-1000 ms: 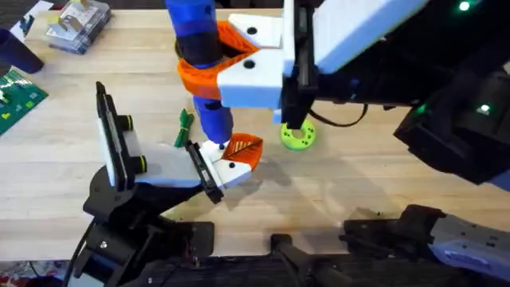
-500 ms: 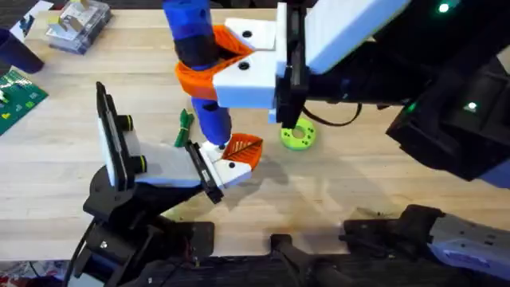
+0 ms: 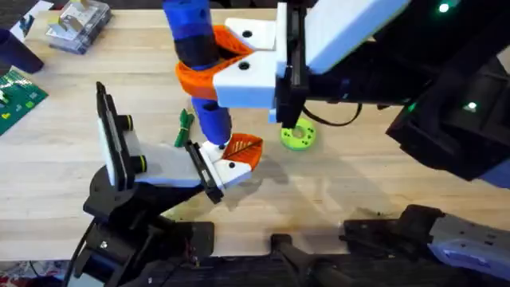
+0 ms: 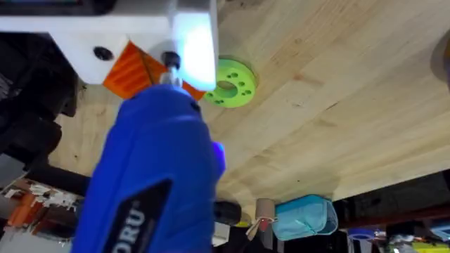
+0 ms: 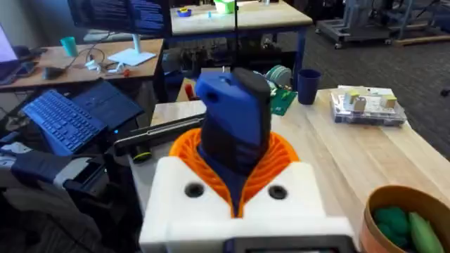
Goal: Pick up the gripper from the table and insert it into the empty holder that is missing its gripper. Then pick up a screw, insert it into the mounting hole, and use the screwdriver to tighten it. Finally, clean up the table by picking up the vegetable and placing it into the bucket.
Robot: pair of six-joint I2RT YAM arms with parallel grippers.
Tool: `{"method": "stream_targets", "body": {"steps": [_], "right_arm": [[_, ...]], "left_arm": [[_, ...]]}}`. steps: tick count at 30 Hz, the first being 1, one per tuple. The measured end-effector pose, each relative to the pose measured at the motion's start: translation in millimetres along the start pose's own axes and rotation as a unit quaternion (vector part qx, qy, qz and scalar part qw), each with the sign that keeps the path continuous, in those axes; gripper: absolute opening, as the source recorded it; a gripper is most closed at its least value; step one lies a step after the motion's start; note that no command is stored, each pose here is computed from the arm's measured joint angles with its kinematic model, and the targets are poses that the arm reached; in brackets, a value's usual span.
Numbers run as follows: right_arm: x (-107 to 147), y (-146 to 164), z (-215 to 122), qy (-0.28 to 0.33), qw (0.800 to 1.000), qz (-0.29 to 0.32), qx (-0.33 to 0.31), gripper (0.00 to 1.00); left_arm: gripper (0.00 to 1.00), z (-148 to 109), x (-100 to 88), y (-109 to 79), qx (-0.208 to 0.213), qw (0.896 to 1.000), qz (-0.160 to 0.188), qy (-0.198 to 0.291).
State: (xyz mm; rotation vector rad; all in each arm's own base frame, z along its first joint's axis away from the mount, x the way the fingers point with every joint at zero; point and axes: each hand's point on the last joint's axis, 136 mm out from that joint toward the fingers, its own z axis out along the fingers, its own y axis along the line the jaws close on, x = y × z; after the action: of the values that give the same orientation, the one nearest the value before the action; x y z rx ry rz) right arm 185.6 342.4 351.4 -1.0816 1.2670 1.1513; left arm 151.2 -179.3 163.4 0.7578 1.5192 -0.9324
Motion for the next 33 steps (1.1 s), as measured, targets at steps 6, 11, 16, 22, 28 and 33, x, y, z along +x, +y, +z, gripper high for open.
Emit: {"method": "stream_targets", "body": {"steps": [6, 11, 16, 22, 28, 33], "right_arm": [[-0.1, 4.5, -0.1, 0.000, 1.000, -0.001, -0.013, 0.026], [-0.3, 7.2, -0.2, 0.000, 1.000, -0.004, -0.021, 0.026], [-0.3, 12.1, -0.5, 0.000, 0.999, -0.014, -0.035, 0.026], [-0.4, 14.2, -0.6, -0.001, 0.999, -0.021, -0.042, 0.026], [-0.3, 14.9, -0.7, -0.001, 0.999, -0.026, -0.044, 0.026], [-0.4, 15.5, -0.8, -0.001, 0.999, -0.028, -0.045, 0.026]], "left_arm": [[0.018, 0.0, 0.2, 0.0, 0.000, 1.000, 0.000, 0.000], [0.018, 0.0, 0.0, -0.1, 0.000, 1.000, 0.000, 0.000], [0.018, 0.0, 0.0, -0.1, 0.000, 1.000, 0.000, 0.000], [0.018, 0.0, 0.0, -0.1, 0.000, 1.000, 0.000, 0.000], [0.018, 0.0, 0.0, -0.1, 0.000, 1.000, 0.000, 0.000], [0.018, 0.0, 0.0, -0.1, 0.000, 1.000, 0.000, 0.000]]}}
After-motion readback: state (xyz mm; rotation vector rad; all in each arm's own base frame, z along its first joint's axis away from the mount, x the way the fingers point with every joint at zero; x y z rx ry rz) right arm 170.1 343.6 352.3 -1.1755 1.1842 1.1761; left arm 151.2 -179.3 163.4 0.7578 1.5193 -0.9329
